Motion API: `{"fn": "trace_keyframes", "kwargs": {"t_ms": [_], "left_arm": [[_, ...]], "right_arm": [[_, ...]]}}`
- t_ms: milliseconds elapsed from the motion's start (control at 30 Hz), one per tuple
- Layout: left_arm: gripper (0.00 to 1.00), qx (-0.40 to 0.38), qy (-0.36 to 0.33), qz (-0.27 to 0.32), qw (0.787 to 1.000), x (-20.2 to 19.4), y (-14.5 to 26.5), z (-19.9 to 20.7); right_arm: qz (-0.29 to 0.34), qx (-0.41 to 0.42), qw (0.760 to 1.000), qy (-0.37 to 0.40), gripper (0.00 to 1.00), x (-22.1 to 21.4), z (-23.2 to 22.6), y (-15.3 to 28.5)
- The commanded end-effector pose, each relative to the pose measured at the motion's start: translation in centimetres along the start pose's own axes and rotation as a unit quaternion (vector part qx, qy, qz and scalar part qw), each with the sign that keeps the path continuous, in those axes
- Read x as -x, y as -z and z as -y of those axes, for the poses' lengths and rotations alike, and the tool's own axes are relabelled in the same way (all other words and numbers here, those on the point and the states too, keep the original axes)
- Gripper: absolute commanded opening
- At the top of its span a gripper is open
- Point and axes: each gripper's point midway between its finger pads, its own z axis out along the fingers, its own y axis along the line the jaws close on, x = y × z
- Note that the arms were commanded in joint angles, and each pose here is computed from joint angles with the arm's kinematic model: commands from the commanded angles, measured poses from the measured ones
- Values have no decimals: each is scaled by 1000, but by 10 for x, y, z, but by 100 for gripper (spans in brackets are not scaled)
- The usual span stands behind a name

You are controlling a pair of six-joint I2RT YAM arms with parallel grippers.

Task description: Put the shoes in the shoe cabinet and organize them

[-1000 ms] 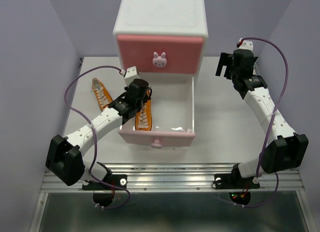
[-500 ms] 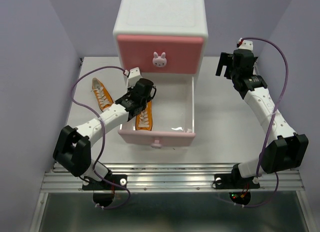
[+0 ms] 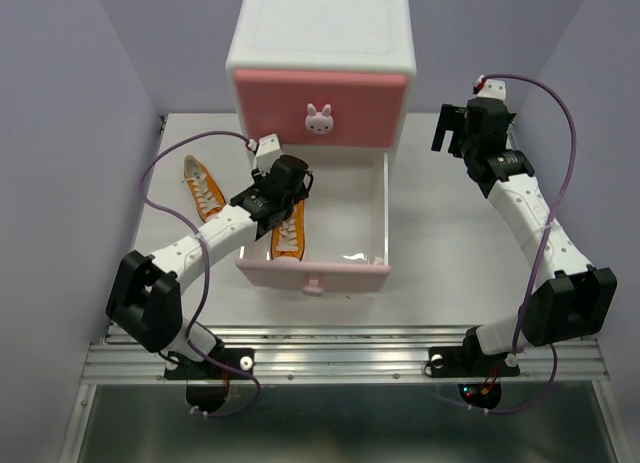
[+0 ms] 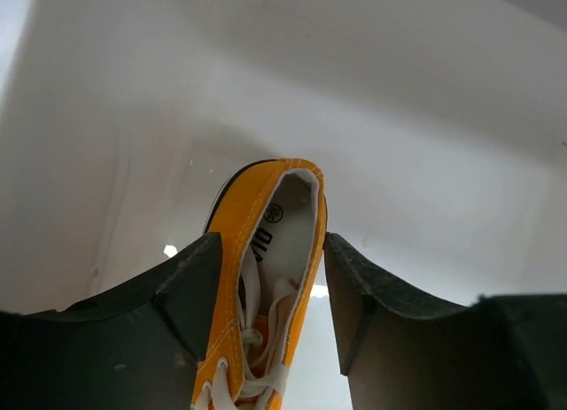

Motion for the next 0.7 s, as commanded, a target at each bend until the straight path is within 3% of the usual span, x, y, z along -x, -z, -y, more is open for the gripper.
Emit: {"fn": "trace_keyframes", "kwargs": {"t_ms": [0,200,333,367,400,667], "left_arm": [[61,-22,22,44,999,43,24,11],[66,-76,33,76,994,80,63,19],[77,-132,5,81,988,92,92,26],[81,-140,0,81,987,93,97,26],[99,-153,0,86,984,98,108,26],[99,-180,14,137,974,149,170,14]], "right_arm": [[48,5,999,-17,100,30,3,14],[50,5,999,-19,100,31,4,16],[52,6,999,-14,100,33,4,18],[51,8,999,-11,100,32,4,18],[52,8,999,-7,100,33,4,18],[58,11,998,-4,100,39,2,19]]}}
